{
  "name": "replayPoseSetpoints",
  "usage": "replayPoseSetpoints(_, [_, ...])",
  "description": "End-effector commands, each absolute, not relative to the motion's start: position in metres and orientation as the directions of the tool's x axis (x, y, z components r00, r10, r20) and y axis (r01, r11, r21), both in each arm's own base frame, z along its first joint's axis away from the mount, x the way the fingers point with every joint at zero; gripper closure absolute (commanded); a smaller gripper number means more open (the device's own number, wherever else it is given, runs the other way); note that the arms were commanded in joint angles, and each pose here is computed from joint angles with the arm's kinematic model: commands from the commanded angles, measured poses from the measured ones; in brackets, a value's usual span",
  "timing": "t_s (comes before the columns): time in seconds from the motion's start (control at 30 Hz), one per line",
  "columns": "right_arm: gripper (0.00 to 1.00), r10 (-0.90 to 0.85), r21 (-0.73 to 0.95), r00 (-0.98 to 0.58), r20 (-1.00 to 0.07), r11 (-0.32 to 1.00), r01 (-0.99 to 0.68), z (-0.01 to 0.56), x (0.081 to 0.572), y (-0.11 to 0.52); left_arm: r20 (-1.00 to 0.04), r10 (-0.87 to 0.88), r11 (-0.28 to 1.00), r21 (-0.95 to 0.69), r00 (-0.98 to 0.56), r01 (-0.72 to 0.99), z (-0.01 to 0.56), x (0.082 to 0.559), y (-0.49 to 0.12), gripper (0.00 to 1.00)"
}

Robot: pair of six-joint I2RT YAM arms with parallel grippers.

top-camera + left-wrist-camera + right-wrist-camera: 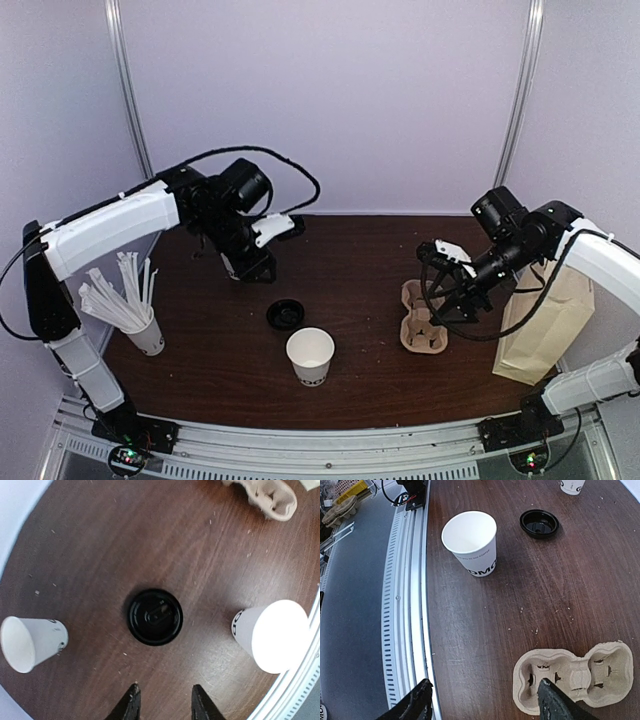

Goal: Pack the takeout coffee

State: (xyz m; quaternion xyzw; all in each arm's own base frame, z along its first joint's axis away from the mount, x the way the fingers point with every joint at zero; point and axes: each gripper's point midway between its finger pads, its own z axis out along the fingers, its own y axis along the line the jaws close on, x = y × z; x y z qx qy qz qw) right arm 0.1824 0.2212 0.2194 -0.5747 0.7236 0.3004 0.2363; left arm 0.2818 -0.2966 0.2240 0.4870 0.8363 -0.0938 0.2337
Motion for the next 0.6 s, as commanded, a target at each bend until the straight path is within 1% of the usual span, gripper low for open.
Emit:
replayPoseSetpoints(0.0, [0.28, -0.735, 0.145, -0.242, -0.633, 0.194, -0.970, 0.206, 0.187, 0.212, -0.452, 0.784, 0.475, -0.003, -0.425, 0.880, 0.176, 0.279, -0.306, 0.64])
replayPoseSetpoints(0.1, [0.28, -0.731, 0.162, -0.257, -0.632, 0.200, -0.966, 0.204, 0.189, 0.215, -0.429, 0.784, 0.500, 0.010, -0.448, 0.866, 0.154, 0.286, -0.305, 0.62])
replayPoseSetpoints(0.13, [0.28, -0.730, 0.165, -0.261, -0.631, 0.202, -0.965, 0.203, 0.190, 0.215, -0.425, 0.785, 0.497, -0.004, -0.451, 0.868, 0.148, 0.286, -0.308, 0.60])
replayPoseSetpoints(0.17, [0.28, -0.730, 0.169, -0.265, -0.631, 0.204, -0.964, 0.201, 0.191, 0.216, -0.415, 0.785, 0.496, -0.025, -0.461, 0.868, 0.138, 0.286, -0.313, 0.48])
replayPoseSetpoints(0.2, [0.28, -0.729, 0.175, -0.270, -0.629, 0.205, -0.963, 0.200, 0.192, 0.217, -0.410, 0.781, 0.497, -0.050, -0.471, 0.866, 0.131, 0.285, -0.318, 0.44])
replayPoseSetpoints(0.23, [0.28, -0.729, 0.181, -0.275, -0.627, 0.207, -0.962, 0.199, 0.192, 0.217, -0.407, 0.777, 0.503, -0.058, -0.480, 0.862, 0.125, 0.286, -0.321, 0.44])
replayPoseSetpoints(0.33, [0.28, -0.730, 0.186, -0.281, -0.623, 0.210, -0.960, 0.196, 0.193, 0.217, -0.384, 0.765, 0.542, -0.052, -0.518, 0.839, 0.107, 0.294, -0.325, 0.49])
replayPoseSetpoints(0.43, [0.28, -0.733, 0.192, -0.286, -0.617, 0.212, -0.958, 0.192, 0.194, 0.218, -0.353, 0.753, 0.584, -0.029, -0.555, 0.811, 0.091, 0.304, -0.324, 0.57])
replayPoseSetpoints(0.57, [0.29, -0.732, 0.193, -0.287, -0.617, 0.213, -0.958, 0.192, 0.193, 0.217, -0.357, 0.754, 0.580, -0.032, -0.552, 0.814, 0.076, 0.304, -0.329, 0.60])
